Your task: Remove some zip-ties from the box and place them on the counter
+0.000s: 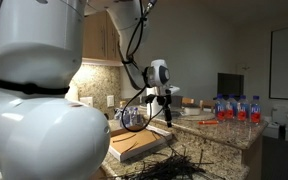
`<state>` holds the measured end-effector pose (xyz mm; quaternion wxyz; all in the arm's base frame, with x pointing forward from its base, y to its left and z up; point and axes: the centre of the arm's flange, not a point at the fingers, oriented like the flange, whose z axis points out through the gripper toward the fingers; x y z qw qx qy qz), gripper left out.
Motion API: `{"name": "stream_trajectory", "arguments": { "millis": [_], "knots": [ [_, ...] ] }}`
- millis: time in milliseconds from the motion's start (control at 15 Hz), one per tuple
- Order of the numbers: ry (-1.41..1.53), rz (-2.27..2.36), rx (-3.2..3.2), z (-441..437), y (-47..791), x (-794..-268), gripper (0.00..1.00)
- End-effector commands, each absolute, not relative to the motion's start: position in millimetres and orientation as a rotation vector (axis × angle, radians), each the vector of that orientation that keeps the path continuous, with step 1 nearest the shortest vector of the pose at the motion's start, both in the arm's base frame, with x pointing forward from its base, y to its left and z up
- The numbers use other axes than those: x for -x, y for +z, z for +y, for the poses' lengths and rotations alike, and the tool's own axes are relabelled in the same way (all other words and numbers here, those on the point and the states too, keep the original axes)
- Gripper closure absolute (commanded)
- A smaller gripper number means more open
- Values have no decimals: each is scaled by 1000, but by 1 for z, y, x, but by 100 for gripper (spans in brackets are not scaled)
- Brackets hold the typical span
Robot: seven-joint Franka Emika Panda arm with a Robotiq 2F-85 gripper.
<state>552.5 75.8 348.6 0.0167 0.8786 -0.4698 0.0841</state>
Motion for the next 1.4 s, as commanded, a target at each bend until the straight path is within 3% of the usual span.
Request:
{"name": "stream_trajectory", "arguments": {
  "millis": [0, 467, 867, 1200, 1333],
  "knots": [
    [149, -1324, -2925, 110, 387, -563, 0],
    [-184, -932, -3249, 134, 459, -584, 0],
    [-494, -455, -3244, 64, 507, -580, 0],
    [-511, -54, -3191, 11, 544, -582, 0],
    [-501, -197, -3213, 17, 535, -570, 0]
  ]
}}
